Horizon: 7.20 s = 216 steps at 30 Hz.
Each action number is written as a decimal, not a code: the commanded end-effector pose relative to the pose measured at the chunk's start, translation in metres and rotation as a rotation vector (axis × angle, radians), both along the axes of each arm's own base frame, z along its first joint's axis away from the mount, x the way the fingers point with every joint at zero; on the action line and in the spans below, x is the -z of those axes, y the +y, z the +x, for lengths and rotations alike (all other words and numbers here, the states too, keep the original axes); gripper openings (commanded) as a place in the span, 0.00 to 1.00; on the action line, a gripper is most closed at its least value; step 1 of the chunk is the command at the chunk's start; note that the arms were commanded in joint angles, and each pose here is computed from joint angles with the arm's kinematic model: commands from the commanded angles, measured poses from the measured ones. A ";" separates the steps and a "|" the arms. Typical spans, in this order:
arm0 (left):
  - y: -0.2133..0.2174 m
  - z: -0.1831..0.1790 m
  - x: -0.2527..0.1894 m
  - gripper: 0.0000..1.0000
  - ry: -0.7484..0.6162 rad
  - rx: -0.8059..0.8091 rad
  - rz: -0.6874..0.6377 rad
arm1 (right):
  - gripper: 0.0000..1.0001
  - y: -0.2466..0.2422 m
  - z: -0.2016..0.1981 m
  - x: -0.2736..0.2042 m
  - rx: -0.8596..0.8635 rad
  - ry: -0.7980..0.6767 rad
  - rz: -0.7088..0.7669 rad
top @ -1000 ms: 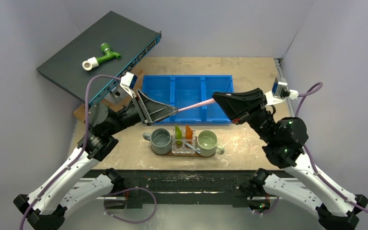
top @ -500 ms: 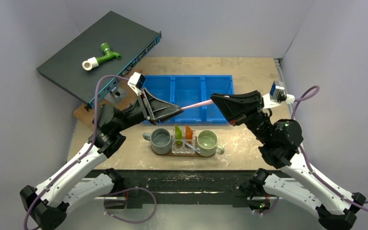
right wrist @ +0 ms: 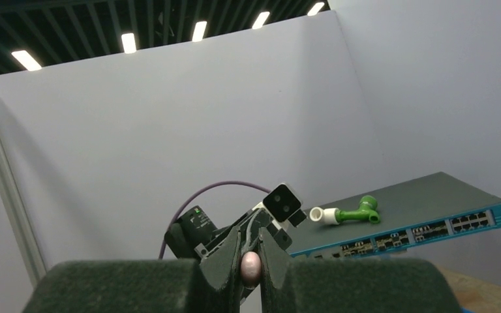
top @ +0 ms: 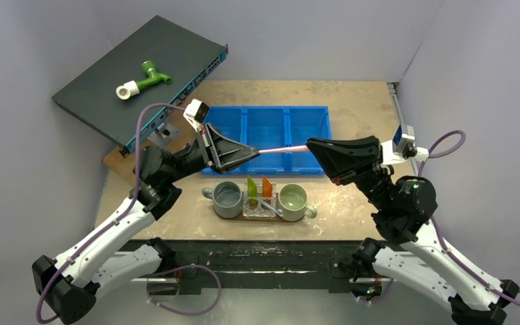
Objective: Prepare toiletry sets of a toothbrush and toothpaste on the tray
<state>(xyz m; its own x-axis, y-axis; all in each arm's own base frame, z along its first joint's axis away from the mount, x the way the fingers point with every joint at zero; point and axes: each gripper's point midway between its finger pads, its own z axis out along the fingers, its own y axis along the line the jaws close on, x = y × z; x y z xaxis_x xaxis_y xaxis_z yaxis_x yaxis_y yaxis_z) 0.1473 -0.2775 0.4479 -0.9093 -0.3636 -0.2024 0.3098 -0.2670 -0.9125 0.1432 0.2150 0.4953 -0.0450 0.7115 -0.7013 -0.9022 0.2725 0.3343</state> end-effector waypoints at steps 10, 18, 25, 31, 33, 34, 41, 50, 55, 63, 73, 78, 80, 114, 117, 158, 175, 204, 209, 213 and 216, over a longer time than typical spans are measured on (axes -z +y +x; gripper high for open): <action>0.006 -0.007 -0.003 0.00 -0.099 -0.015 0.028 | 0.58 -0.002 0.000 0.010 0.046 -0.006 -0.106; 0.019 -0.002 0.015 0.00 -0.156 -0.103 0.155 | 0.68 -0.024 0.004 0.009 0.151 0.043 -0.140; 0.036 -0.003 0.030 0.00 -0.210 -0.161 0.282 | 0.69 -0.045 0.024 0.017 0.315 0.120 -0.216; 0.052 -0.012 0.052 0.00 -0.264 -0.206 0.465 | 0.70 -0.048 0.035 0.024 0.372 0.152 -0.281; 0.056 -0.017 0.058 0.00 -0.275 -0.205 0.512 | 0.70 -0.046 0.038 0.028 0.379 0.159 -0.306; 0.059 -0.018 0.061 0.00 -0.282 -0.209 0.536 | 0.70 -0.045 0.040 0.030 0.383 0.165 -0.317; 0.074 -0.031 0.082 0.00 -0.298 -0.216 0.657 | 0.70 -0.037 0.052 0.047 0.399 0.201 -0.390; 0.104 -0.036 0.126 0.00 -0.265 -0.257 0.895 | 0.70 -0.030 0.065 0.065 0.422 0.245 -0.457; 0.122 -0.032 0.143 0.00 -0.244 -0.309 1.008 | 0.70 -0.028 0.070 0.074 0.430 0.260 -0.479; 0.130 -0.021 0.161 0.00 -0.199 -0.334 1.131 | 0.70 -0.027 0.075 0.082 0.446 0.282 -0.501; 0.110 -0.010 0.166 0.00 -0.245 -0.316 1.218 | 0.70 -0.028 0.077 0.088 0.454 0.299 -0.515; 0.101 -0.008 0.168 0.00 -0.268 -0.320 1.251 | 0.71 -0.029 0.076 0.090 0.457 0.305 -0.515; 0.098 -0.008 0.172 0.00 -0.269 -0.320 1.273 | 0.71 -0.030 0.076 0.091 0.458 0.305 -0.513; 0.037 0.003 0.219 0.00 -0.404 -0.276 1.440 | 0.71 -0.032 0.074 0.112 0.454 0.345 -0.524; 0.034 0.005 0.223 0.00 -0.426 -0.280 1.467 | 0.71 -0.032 0.075 0.114 0.454 0.350 -0.527; 0.009 -0.008 0.248 0.16 -0.595 -0.286 1.632 | 0.72 -0.026 0.076 0.128 0.435 0.370 -0.543; 0.007 -0.018 0.237 0.25 -0.635 -0.289 1.614 | 0.73 -0.026 0.071 0.127 0.412 0.383 -0.518; 0.009 0.038 0.139 0.77 -0.715 -0.339 1.479 | 0.83 -0.005 0.120 0.122 0.521 0.414 -0.717; 0.029 0.070 0.122 0.97 -0.688 -0.420 1.480 | 0.85 -0.010 0.149 0.112 0.551 0.421 -0.717; 0.058 0.099 0.117 0.99 -0.623 -0.508 1.496 | 0.87 -0.028 0.175 0.109 0.585 0.443 -0.700; 0.083 0.116 0.114 0.99 -0.560 -0.568 1.483 | 0.89 -0.052 0.192 0.104 0.603 0.466 -0.652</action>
<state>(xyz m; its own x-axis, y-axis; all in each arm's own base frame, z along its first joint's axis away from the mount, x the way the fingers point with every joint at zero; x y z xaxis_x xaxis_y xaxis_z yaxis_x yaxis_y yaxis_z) 0.2459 -0.2164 0.3062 -0.4869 0.2816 -0.8268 0.4397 0.8970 0.0465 0.3176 0.1887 0.3617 -0.2352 0.1266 -0.9637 -0.3726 0.9040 0.2097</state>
